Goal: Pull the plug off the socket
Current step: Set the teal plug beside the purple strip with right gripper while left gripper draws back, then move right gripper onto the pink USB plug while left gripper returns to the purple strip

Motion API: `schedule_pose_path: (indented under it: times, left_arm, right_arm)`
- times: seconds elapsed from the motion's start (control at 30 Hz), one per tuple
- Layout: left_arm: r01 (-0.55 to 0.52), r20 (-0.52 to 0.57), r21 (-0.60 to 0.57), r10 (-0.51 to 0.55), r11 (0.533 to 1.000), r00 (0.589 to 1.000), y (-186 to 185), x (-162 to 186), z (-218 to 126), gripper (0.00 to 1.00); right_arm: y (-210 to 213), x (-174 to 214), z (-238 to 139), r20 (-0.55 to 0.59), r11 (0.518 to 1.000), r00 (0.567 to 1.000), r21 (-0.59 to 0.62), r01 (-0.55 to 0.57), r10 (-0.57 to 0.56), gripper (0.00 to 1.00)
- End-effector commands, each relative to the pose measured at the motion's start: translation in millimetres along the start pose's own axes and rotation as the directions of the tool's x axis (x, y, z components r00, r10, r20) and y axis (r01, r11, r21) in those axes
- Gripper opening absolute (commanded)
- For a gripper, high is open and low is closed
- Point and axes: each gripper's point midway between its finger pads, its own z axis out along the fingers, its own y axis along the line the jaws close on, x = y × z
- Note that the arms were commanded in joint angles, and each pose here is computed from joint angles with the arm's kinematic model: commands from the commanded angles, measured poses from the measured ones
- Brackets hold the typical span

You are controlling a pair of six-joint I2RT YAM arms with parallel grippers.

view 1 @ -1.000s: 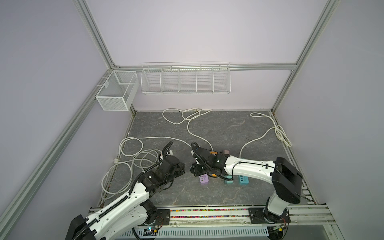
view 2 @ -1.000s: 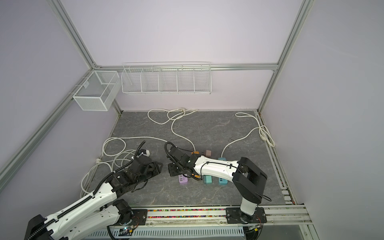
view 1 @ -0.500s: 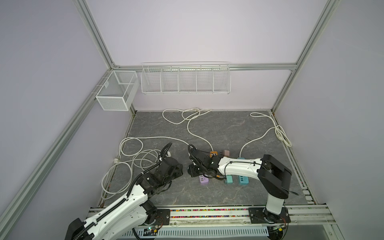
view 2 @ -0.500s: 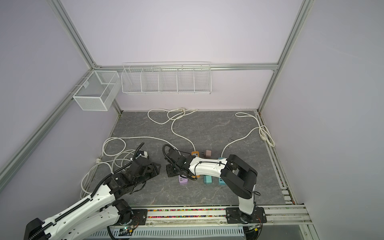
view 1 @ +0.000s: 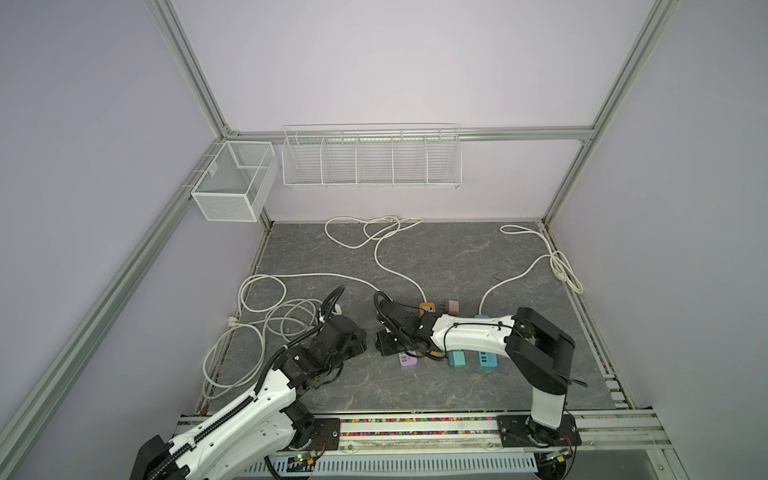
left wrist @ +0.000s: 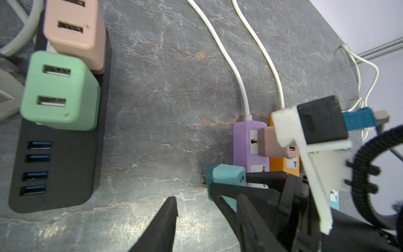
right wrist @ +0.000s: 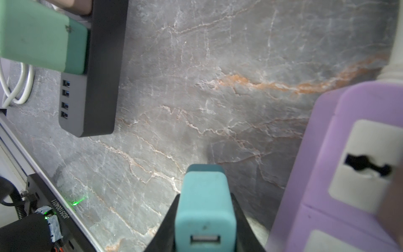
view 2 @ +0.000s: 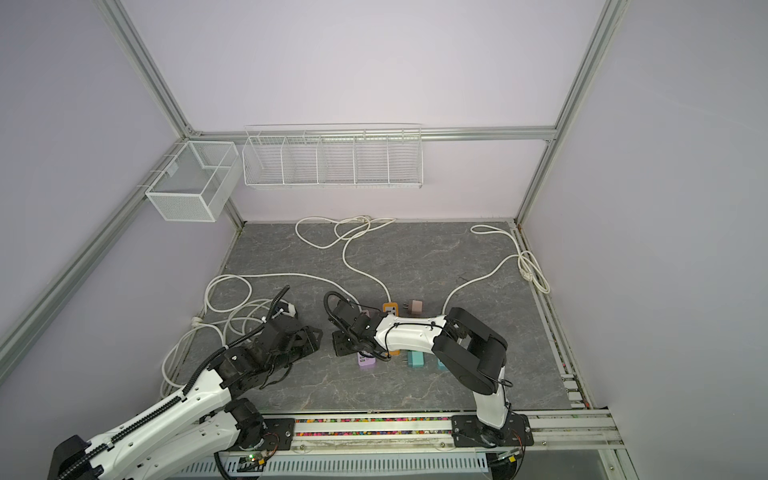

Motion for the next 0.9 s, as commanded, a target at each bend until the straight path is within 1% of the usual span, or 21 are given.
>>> schedule_pose_path:
  times: [0.0,0.07,0.13,0.33,0.67,0.87]
  left_arm:
    - [0.010,0.004,-0.037,-0.010,0.999,1.000,10,2,4,0.46]
    - [0.006,0.002,-0.041,-0.006,0.999,1.000,10,2,4,0.46]
    - [0.006,-0.002,-0.043,-0.006,0.999,1.000,10,2,5,0.47]
    - [0.006,0.001,-0.039,-0.006,0.999,1.000,9,2,5,0.47]
    - [0.006,0.006,-0.020,-0.006,1.000,1.000,4,-1,3,0.47]
    - [-0.019,0.014,0.009,0.019,1.000,1.000,-8,-8,0,0.47]
  right_arm:
    - [0,-1,0,0.003,1.000,1.000,0.014,-0.016,0.016,0.27]
    - [-2,-2,-2,0.005,1.000,1.000,0.026,-0.016,0.016,0.30]
    - [-3,-2,-5,0.008,0.999,1.000,0.037,-0.014,0.013,0.36]
    - [-4,-6,-17,0.030,0.999,1.000,0.052,-0.006,0.005,0.48]
    - [-4,-14,-43,0.057,0.998,0.998,0.066,0.011,-0.015,0.62]
    - [-1,-20,-74,0.098,0.997,0.994,0.062,0.042,-0.048,0.68]
